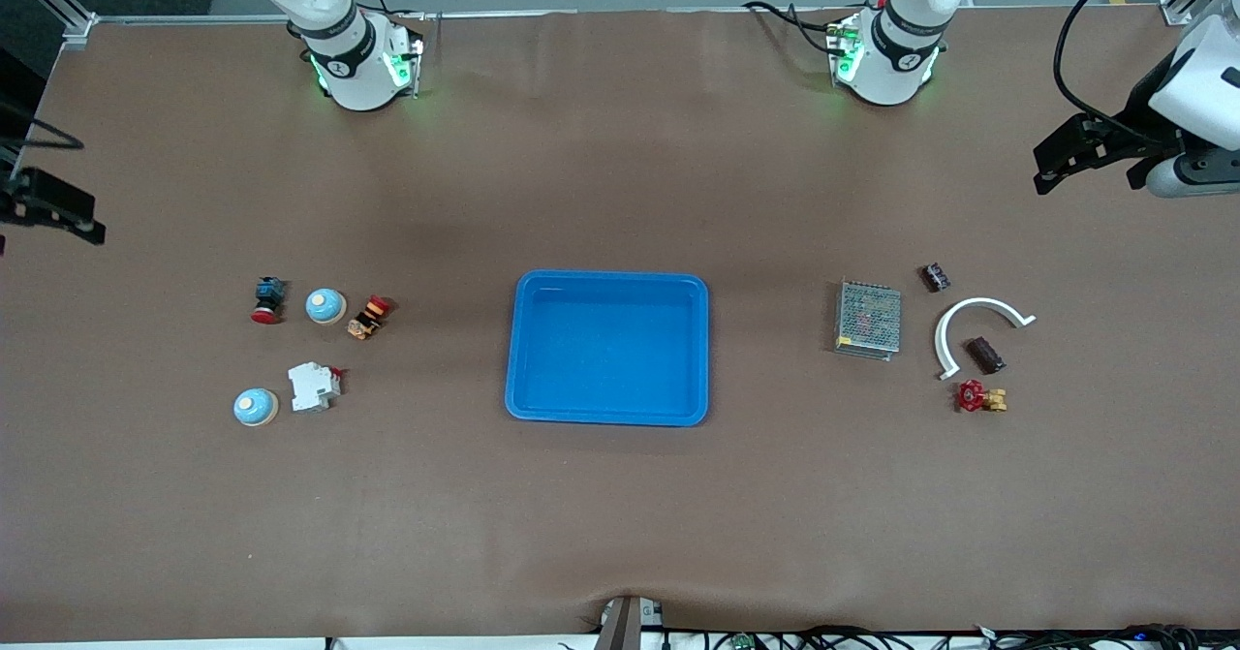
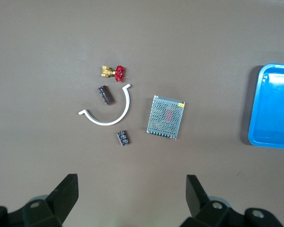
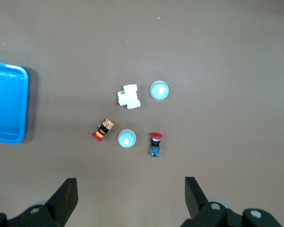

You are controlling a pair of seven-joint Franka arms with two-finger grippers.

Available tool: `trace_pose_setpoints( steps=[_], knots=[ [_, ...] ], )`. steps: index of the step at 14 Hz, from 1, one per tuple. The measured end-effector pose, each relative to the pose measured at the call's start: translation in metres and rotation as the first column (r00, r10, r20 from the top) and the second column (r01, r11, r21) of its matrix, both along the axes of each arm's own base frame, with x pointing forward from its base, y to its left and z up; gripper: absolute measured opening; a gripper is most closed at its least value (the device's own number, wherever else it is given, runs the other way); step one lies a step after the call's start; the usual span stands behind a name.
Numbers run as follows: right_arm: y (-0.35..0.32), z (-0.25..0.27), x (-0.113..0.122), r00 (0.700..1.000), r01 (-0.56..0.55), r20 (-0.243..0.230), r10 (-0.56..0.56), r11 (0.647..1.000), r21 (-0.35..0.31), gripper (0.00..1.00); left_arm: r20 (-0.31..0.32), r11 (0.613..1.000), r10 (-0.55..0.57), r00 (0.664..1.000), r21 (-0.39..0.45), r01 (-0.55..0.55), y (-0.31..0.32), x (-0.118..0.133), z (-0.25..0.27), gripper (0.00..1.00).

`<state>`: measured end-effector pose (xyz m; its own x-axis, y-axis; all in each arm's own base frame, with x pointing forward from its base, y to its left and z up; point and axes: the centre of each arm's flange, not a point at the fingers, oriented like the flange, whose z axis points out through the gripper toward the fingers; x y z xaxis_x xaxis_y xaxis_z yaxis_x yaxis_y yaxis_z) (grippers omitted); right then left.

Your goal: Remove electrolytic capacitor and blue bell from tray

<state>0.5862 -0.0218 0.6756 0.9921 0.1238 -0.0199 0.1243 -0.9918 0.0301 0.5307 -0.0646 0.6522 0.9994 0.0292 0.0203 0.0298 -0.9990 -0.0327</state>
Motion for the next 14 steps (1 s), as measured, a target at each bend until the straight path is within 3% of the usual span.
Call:
trace_pose_setpoints(
  steps=[7, 10, 14],
  knots=[
    [-0.001, -0.036, -0.059, 0.998, 0.033, 0.051, -0.034, 0.999, 0.008, 1.00, -0.001, 1.000, 0.001, 1.000, 0.000, -0.001, 0.000, 0.000, 0.000, 1.00],
    [-0.001, -0.049, -0.058, 0.997, 0.052, 0.059, -0.052, 0.999, 0.010, 1.00, -0.001, 1.000, 0.001, 1.000, 0.000, -0.001, 0.000, 0.000, 0.000, 1.00],
    [-0.001, -0.072, -0.045, 0.998, 0.060, 0.033, -0.060, 0.998, 0.008, 1.00, -0.001, 1.000, -0.004, 1.000, 0.000, 0.004, -0.002, 0.000, 0.000, 1.00]
  ],
)
